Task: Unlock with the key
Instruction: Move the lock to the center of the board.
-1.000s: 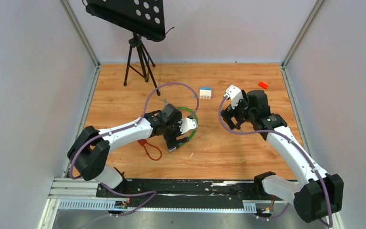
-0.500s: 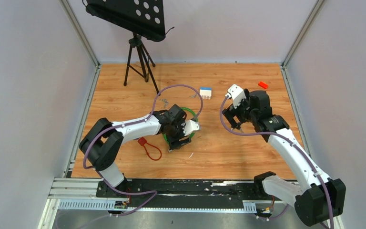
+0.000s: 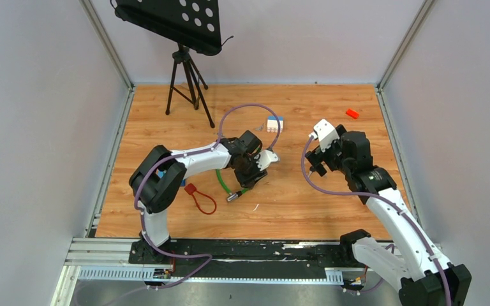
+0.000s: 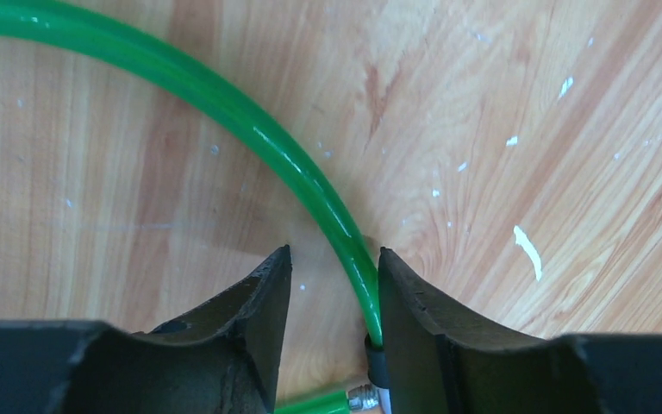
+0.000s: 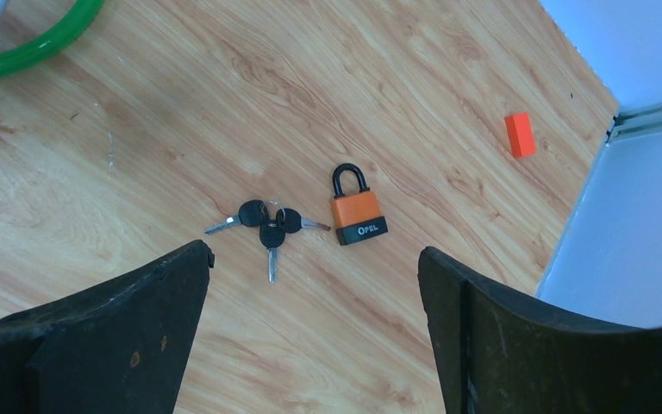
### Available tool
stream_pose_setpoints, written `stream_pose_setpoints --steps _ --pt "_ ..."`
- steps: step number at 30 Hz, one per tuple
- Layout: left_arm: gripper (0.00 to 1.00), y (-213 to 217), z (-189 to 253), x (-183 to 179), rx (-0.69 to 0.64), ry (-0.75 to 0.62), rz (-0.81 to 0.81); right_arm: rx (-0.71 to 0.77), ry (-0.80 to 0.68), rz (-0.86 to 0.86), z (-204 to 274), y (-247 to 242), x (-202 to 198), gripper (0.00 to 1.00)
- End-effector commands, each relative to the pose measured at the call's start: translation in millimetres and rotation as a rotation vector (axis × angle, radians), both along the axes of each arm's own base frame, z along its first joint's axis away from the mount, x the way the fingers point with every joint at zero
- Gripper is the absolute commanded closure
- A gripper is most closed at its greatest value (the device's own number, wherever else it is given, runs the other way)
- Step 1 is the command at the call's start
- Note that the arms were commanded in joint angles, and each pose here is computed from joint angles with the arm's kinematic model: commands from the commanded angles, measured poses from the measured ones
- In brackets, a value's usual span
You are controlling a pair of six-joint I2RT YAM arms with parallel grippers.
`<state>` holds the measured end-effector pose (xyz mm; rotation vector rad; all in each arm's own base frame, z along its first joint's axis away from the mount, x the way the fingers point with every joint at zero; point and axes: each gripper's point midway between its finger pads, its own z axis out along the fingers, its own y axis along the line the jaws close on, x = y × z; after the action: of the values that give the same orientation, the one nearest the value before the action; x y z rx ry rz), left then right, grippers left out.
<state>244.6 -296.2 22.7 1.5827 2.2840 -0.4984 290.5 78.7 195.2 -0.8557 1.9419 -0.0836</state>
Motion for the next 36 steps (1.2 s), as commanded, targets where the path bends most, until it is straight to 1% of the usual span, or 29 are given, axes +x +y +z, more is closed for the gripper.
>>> stream_pose_setpoints --steps 1,8,9,16,19,22,25,28,33,34,36 --pt "0.54 -19 -2 6 -0.033 0.042 0.044 -0.028 -0.036 -0.053 5 -13 -1 0.09" --pt "0.7 -46 -3 16 -0.087 0.105 0.132 -0.024 -0.046 -0.068 5 -13 2 0.09" --pt "0.72 -50 -2 18 -0.097 0.115 0.147 -0.024 -0.045 -0.069 3 -13 3 0.09" --pt "0.72 -86 8 39 -0.185 0.165 0.28 -0.031 -0.039 -0.085 -2 -15 5 0.09" --pt "0.69 -101 16 53 -0.227 0.16 0.339 -0.035 -0.048 -0.094 -1 -18 5 0.09" --pt "0.64 -108 25 63 -0.26 0.144 0.387 -0.041 -0.049 -0.101 -2 -20 4 0.09" --pt "0.55 -106 32 67 -0.268 0.116 0.398 -0.046 -0.043 -0.101 -6 -20 5 0.09" --pt "0.43 -99 40 68 -0.268 0.074 0.381 -0.048 -0.03 -0.096 -9 -19 6 0.09" --pt "0.24 -81 68 71 -0.294 -0.025 0.323 -0.048 0.007 -0.068 -17 -13 6 0.09" --pt "0.16 -75 72 70 -0.293 -0.042 0.31 -0.049 0.018 -0.055 -19 -11 6 0.09" --pt "0.05 -62 83 72 -0.289 -0.087 0.288 -0.058 0.044 -0.034 -25 -8 7 0.09"
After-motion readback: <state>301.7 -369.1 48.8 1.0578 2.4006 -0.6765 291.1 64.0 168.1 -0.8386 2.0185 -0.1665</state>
